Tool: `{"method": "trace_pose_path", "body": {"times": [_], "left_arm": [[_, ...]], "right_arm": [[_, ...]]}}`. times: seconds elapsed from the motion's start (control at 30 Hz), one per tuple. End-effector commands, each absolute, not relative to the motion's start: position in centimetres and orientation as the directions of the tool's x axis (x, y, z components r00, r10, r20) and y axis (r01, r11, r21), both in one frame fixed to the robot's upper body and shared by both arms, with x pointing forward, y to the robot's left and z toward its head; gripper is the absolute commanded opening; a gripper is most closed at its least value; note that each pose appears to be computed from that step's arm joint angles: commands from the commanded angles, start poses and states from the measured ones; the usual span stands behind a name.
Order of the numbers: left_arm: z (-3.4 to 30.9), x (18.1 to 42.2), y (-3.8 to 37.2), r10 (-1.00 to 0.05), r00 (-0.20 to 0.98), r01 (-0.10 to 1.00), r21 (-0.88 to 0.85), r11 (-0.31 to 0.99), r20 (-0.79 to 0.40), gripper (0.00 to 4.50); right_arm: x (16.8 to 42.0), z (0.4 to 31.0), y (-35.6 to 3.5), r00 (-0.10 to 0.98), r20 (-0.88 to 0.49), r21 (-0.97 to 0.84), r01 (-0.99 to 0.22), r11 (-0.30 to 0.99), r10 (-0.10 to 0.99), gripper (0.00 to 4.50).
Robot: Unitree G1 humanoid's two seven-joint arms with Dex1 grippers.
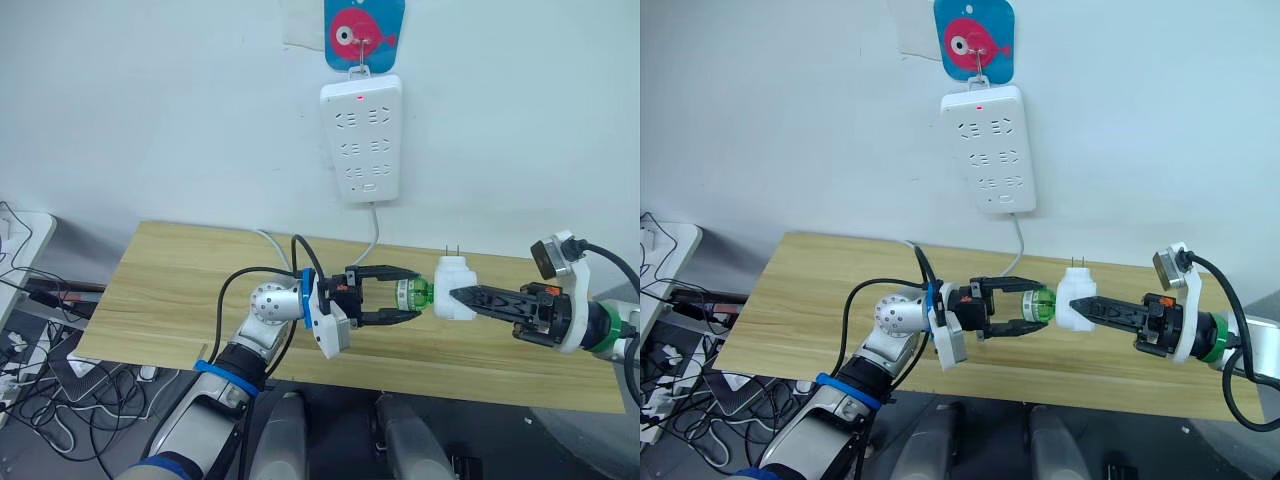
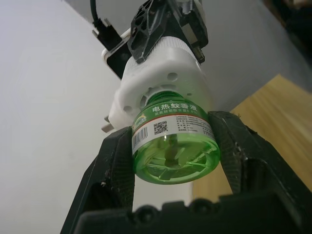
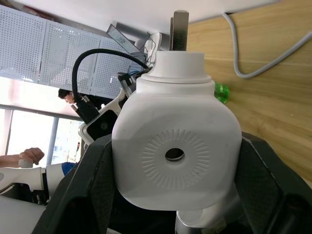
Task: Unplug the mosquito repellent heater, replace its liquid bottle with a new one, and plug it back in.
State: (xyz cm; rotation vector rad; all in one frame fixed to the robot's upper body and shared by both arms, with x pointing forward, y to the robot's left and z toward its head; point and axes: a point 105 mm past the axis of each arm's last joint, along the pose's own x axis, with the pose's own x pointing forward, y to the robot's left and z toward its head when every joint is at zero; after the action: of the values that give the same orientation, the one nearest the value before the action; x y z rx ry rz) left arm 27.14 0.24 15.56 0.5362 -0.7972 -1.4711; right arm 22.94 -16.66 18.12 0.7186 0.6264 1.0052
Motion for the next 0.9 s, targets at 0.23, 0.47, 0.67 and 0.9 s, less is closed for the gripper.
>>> {"method": "trace_pose_path", "body": {"times": [0.23, 0.47, 0.67, 0.9], "left_arm": [[15.9, 28.0, 1.0, -0.978, -0.206, 0.957, -0.205, -0.206, 0.021, 2.24], [16.3, 29.2, 1.5, -0.968, -0.244, 0.496, -0.849, -0.179, 0.061, 2.24], [16.6, 28.4, 2.6, -0.952, -0.300, 0.486, -0.848, -0.212, 0.066, 2.24], [17.3, 29.2, 4.1, -0.968, -0.246, 0.580, -0.792, -0.192, 0.055, 2.24]], "right_arm": [[21.4, 18.9, -15.8, 0.308, -0.217, 0.737, -0.571, 0.362, 0.926, 2.98], [21.3, 19.1, -14.8, 0.272, -0.204, 0.728, -0.600, 0.332, 0.940, 2.98], [21.5, 19.1, -16.8, 0.332, -0.230, 0.734, -0.558, 0.386, 0.915, 2.98], [22.2, 18.8, -20.4, 0.450, -0.302, 0.721, -0.469, 0.510, 0.840, 2.98]]}}
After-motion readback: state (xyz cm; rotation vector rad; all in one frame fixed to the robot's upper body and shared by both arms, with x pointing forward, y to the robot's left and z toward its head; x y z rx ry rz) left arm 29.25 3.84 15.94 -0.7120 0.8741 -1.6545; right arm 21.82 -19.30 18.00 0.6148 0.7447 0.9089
